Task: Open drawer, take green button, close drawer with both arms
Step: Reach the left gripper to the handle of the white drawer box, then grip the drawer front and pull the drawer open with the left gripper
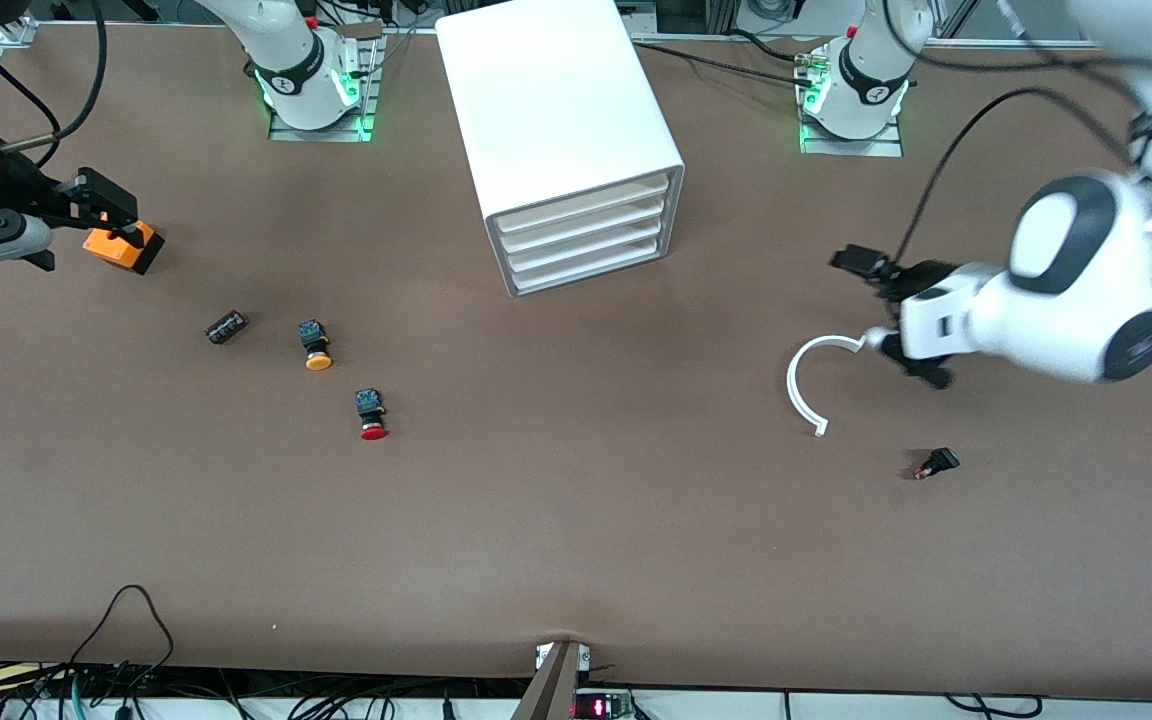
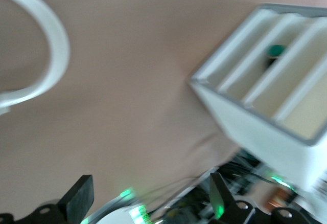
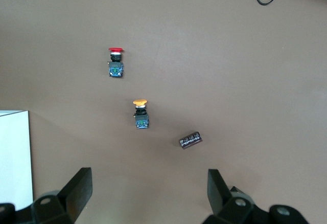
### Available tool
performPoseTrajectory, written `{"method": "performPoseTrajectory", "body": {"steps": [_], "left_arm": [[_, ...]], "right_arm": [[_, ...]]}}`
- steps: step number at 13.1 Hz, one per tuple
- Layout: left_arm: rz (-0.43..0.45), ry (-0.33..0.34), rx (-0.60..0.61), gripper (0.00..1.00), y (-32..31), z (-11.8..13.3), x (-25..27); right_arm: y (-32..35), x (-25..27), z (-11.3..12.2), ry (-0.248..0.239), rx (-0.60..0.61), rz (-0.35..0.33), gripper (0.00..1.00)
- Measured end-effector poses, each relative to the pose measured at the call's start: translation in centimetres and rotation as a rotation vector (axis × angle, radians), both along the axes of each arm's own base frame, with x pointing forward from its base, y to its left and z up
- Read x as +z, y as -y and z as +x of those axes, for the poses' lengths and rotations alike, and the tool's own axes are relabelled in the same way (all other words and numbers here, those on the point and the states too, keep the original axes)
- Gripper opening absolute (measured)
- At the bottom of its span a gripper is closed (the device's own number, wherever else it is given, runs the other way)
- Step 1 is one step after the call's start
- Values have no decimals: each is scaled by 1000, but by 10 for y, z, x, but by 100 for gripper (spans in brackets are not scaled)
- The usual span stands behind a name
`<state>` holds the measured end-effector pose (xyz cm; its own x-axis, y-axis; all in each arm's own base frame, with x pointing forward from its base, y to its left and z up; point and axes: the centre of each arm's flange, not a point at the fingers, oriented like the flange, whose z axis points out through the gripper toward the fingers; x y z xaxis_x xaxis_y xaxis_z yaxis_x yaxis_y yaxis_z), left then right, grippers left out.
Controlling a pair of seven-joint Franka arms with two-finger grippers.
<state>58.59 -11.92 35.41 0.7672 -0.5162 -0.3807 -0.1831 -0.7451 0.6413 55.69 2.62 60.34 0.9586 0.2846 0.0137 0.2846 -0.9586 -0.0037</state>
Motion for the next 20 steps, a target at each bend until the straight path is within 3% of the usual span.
{"method": "performPoseTrajectory", "body": {"steps": [2, 4, 6, 7, 10, 12, 15, 20], "left_arm": [[-135, -83, 12, 100, 32, -1, -45], [-187, -106, -14, 99, 73, -7, -73], [-229, -107, -36, 98, 126, -18, -92], [-264, -97, -42, 91, 154, -24, -101], [-385, -56, -61, 85, 217, -44, -141], [-481, -39, -81, 85, 232, -55, -176], [-555, -38, -85, 84, 222, -59, -220], [-622, -85, -43, 81, 232, -64, -220]], "right_arm": [[0, 0, 0, 0, -1, 0, 100], [0, 0, 0, 0, 0, 0, 100], [0, 0, 0, 0, 0, 0, 100], [0, 0, 0, 0, 0, 0, 100], [0, 0, 0, 0, 0, 0, 100], [0, 0, 0, 0, 0, 0, 100], [0, 0, 0, 0, 0, 0, 100], [0, 0, 0, 0, -1, 0, 100]]}}
